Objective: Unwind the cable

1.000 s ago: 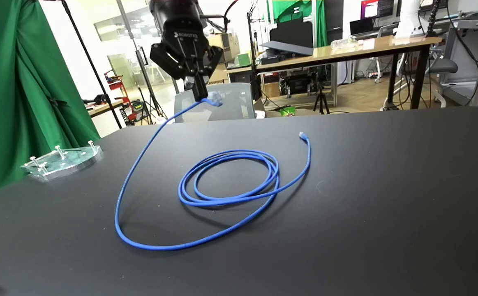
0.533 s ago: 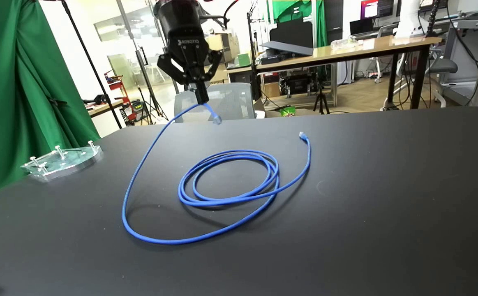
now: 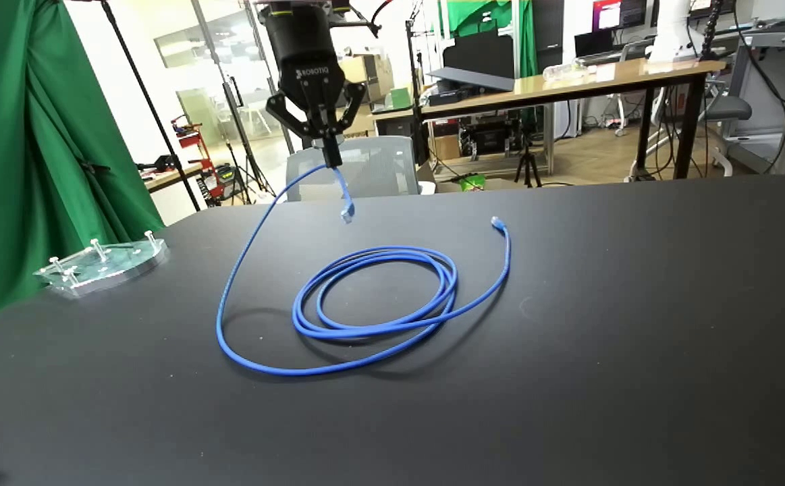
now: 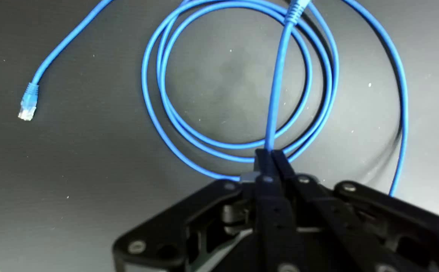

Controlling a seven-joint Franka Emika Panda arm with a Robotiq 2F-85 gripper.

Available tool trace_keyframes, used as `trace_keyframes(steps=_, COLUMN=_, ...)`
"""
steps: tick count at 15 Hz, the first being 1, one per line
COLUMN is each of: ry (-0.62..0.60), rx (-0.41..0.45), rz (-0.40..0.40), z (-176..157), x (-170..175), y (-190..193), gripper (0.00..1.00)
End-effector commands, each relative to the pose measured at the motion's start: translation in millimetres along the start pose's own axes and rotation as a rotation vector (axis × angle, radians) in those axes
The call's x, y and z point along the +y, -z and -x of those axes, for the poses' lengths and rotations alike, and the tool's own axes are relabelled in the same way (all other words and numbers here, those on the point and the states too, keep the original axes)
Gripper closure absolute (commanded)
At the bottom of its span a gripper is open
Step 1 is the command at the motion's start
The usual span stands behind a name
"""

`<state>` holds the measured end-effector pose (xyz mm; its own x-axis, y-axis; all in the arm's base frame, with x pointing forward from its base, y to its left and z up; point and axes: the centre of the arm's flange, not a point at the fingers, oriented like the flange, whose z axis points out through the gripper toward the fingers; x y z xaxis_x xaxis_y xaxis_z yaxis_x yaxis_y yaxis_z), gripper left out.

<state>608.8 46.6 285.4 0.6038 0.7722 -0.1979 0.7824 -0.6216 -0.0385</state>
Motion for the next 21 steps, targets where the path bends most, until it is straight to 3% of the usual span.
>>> trace_keyframes(steps=1, ry=-0.115, rx=0.085, rz=0.009, z=-1.2, x=-1.6, y=0.8, gripper=0.99)
trace_keyframes(steps=2, ry=-0.05, rx=0.048, rz=0.005, z=-3.2, x=1.6, y=1.3, gripper=0.99)
trace_keyframes(steps=9, ry=-0.046, rx=0.049, rz=0.003, z=3.4, x=0.6, y=-1.4, gripper=0.99)
trace_keyframes(steps=13, ry=0.105, rx=-0.043, rz=-0.038, z=-25.9, x=17.5, y=-5.2, gripper=0.99)
trace_keyframes(steps=18, ry=0.209, rx=-0.124, rz=-0.011, z=-67.7, x=32.4, y=-11.9, gripper=0.99)
trace_keyframes(steps=21, ry=0.194, rx=-0.086, rz=0.034, z=-97.5, x=41.4, y=-16.3, gripper=0.99)
